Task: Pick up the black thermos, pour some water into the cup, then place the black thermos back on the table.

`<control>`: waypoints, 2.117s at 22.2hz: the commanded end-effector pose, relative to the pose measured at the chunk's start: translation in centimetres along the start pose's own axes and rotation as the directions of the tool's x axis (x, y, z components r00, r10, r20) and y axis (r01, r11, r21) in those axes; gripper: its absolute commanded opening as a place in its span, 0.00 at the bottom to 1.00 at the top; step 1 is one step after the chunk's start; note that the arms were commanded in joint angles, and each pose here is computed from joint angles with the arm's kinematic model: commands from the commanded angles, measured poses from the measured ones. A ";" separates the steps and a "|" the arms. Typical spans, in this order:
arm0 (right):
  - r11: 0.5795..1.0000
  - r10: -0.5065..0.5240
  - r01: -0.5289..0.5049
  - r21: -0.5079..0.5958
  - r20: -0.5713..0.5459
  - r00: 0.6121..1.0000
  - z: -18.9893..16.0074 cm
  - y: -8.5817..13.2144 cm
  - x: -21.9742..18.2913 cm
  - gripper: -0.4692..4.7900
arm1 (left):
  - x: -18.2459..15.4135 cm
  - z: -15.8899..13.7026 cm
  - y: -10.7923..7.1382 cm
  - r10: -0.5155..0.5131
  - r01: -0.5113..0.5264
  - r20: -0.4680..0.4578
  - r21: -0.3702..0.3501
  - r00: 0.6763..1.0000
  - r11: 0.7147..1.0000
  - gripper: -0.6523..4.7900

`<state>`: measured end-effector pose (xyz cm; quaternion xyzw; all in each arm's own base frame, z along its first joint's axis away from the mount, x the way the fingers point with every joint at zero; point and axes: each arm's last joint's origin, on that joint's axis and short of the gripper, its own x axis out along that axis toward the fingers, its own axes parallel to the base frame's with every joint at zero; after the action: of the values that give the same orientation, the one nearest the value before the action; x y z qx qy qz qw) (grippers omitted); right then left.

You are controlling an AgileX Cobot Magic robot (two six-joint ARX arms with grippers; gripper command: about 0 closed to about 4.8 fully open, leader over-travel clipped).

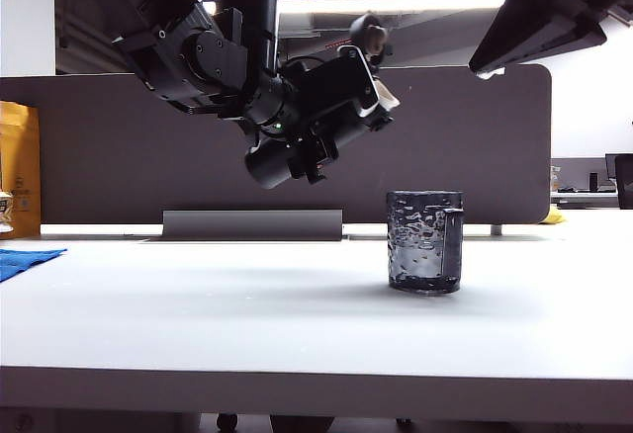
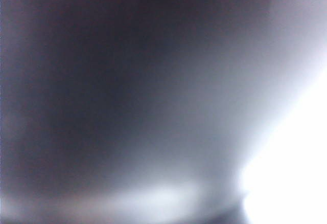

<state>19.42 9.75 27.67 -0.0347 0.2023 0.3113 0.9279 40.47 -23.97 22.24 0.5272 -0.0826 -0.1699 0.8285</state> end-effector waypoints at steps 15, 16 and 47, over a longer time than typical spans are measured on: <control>1.000 0.029 -0.026 -0.017 0.217 0.976 2.2 0.7 -3.2 0.09 | -16.1 -1.9 4.6 0.064 0.032 0.076 -0.858 0.995 0.512 0.11; 1.000 0.030 -0.028 -0.010 0.213 0.977 2.2 0.7 -2.8 0.08 | -16.8 -3.1 3.2 0.065 0.023 0.061 -0.879 0.996 0.477 0.11; 0.989 0.131 -0.127 -0.079 0.042 0.991 0.0 4.3 -4.7 0.08 | -24.2 -8.2 -2.7 -0.093 0.186 0.165 -0.928 0.982 0.322 0.11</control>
<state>14.29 11.32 29.58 -0.0292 0.1819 0.3910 0.9017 20.58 -9.13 16.59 -0.0290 0.0555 -0.2451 0.9675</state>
